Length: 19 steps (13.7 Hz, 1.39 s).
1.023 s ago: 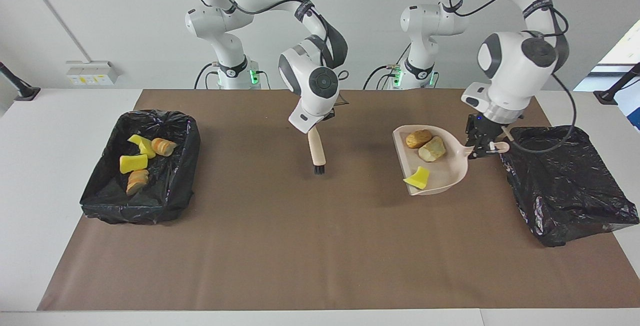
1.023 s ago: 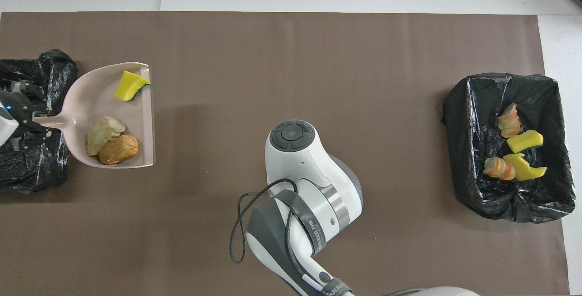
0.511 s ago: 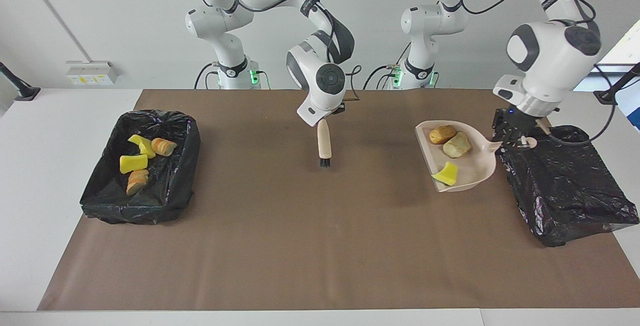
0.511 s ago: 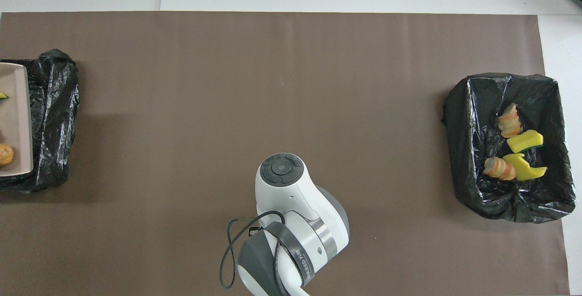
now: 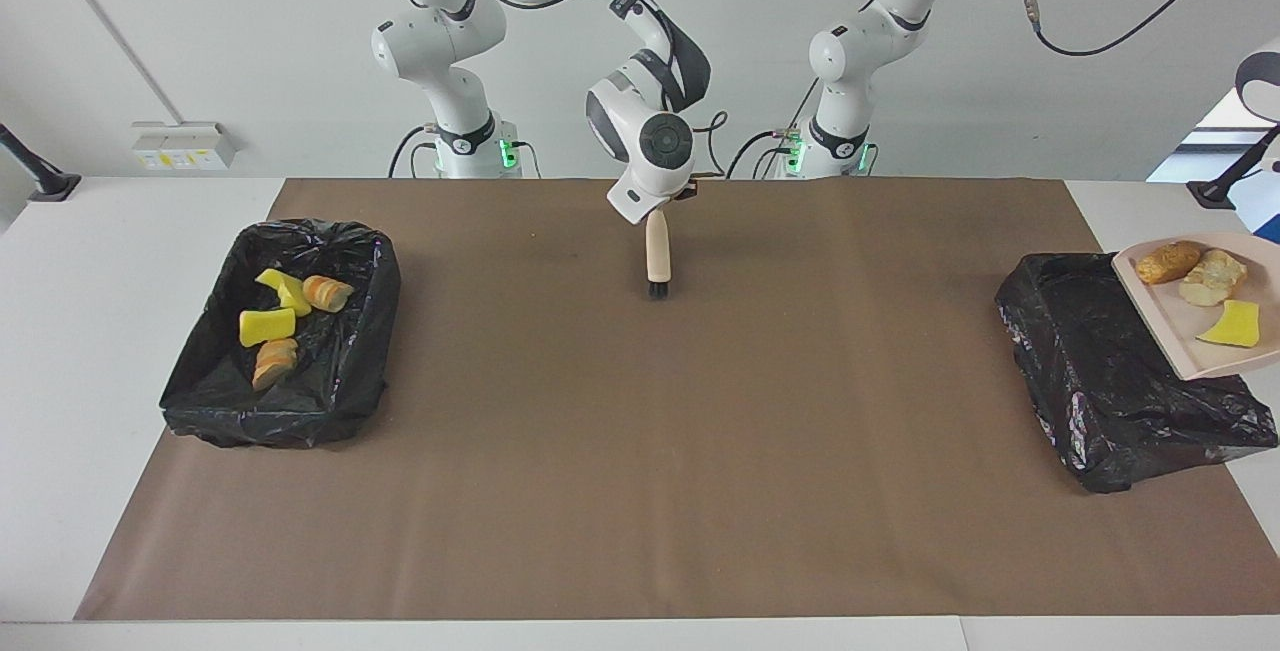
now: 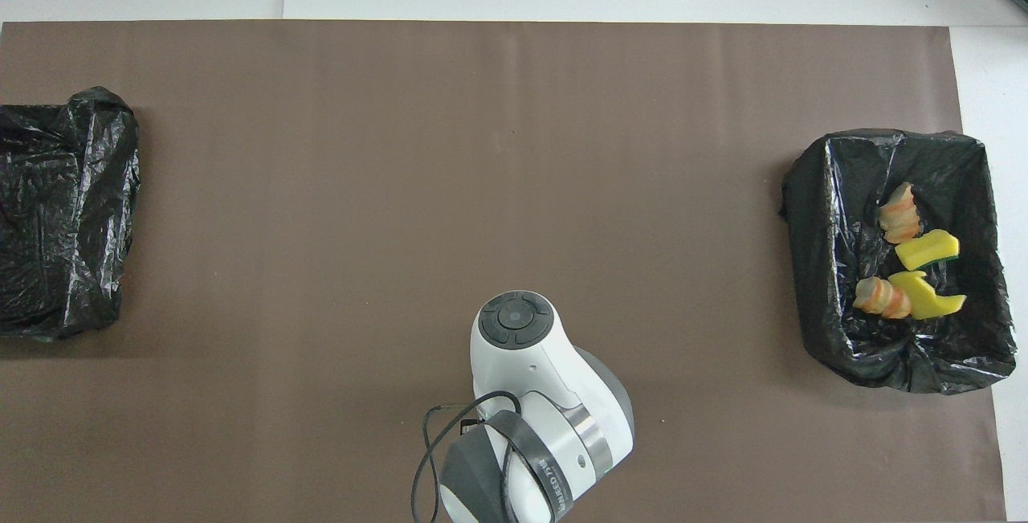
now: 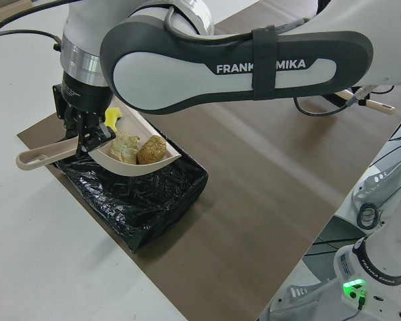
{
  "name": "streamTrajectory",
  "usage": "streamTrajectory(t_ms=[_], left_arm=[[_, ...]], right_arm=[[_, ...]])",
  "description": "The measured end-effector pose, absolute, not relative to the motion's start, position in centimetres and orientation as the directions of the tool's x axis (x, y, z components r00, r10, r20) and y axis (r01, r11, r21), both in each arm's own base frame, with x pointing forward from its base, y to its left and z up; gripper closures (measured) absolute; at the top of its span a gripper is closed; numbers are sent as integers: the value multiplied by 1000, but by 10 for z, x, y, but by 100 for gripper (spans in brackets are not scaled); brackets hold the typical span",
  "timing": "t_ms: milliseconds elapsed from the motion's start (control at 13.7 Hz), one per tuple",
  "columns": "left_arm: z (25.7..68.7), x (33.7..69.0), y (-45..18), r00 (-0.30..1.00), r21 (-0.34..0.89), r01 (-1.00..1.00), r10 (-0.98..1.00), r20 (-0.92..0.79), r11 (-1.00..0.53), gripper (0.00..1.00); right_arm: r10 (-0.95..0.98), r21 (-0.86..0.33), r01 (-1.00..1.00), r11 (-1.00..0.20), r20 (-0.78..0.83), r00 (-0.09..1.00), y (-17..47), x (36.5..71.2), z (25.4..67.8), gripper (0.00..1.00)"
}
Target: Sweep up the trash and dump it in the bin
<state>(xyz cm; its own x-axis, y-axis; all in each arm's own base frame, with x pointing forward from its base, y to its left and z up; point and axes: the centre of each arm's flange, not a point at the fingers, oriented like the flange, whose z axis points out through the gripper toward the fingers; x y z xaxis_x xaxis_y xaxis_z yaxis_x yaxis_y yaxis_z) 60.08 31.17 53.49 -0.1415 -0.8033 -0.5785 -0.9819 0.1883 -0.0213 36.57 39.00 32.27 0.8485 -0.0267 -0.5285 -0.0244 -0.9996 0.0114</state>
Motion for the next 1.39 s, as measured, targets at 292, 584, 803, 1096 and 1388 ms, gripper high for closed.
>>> streamTrajectory(t_ms=[292,584,803,1096,1388], left_arm=[[508,609,288,-201,80,-975,-668,-717,208,68],[503,601,276,-148,83,-987,-569,-809,139,68],[525,603,249,-141,112,-990,-477,-867,89,68],[588,601,219,-53,50,-999,-491,-869,20,68],[574,619,132,-63,26,-998,-651,-756,65,68]], right_arm=[[-36,4,-40,-999,-508,861,386,365,317,74],[-39,3,-43,-999,-505,862,384,365,317,69],[-12,-12,-20,-1000,-503,864,384,365,318,35],[6,-26,-8,-1000,-496,868,385,368,322,0],[4,-67,-30,-997,-453,892,386,387,349,0]])
